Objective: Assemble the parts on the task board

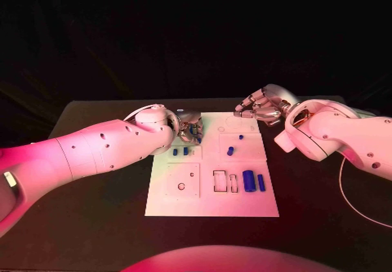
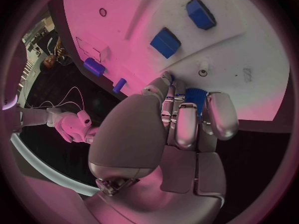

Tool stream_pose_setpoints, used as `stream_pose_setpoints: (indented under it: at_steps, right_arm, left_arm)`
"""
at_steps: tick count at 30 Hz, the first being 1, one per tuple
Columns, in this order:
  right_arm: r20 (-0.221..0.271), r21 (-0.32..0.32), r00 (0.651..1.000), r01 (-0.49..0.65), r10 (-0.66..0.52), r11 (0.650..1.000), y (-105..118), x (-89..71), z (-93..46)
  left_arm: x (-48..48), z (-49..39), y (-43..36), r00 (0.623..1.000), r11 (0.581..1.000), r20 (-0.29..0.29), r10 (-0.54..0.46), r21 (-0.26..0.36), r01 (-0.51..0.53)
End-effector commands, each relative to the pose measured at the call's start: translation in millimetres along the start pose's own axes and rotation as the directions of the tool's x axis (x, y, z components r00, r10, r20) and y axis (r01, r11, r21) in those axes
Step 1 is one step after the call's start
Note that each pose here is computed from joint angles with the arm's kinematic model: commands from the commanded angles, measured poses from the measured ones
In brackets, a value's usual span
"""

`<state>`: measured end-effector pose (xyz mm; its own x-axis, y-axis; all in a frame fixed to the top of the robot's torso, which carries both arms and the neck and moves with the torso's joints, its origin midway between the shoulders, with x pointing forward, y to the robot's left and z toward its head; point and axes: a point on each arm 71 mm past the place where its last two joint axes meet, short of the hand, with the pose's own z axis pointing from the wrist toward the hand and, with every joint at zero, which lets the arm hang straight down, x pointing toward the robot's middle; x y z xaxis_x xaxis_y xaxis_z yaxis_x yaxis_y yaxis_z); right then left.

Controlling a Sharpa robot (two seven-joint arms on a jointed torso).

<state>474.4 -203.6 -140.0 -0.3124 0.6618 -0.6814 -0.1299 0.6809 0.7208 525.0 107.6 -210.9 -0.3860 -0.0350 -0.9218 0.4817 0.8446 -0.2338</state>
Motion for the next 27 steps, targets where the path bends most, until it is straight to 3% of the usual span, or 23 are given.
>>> stream_pose_setpoints:
  at_steps: [1, 19, 27]
  right_arm:
    - [-0.015, -0.011, 1.000, 0.007, -0.008, 1.000, 1.2, 1.9, -0.1]
    - [-0.028, -0.011, 1.000, 0.010, -0.010, 1.000, 1.9, 3.4, 0.1]
    - [-0.031, -0.011, 0.999, 0.011, -0.011, 1.000, 2.2, 3.9, 0.1]
  left_arm:
    - [3.3, 1.4, -1.1, 1.000, 1.000, -0.024, 0.016, -0.008, -0.016]
    - [6.0, 4.4, -5.0, 0.999, 1.000, -0.045, 0.010, -0.001, -0.010]
    - [3.7, 4.4, -2.7, 1.000, 1.000, -0.001, -0.012, -0.004, 0.012]
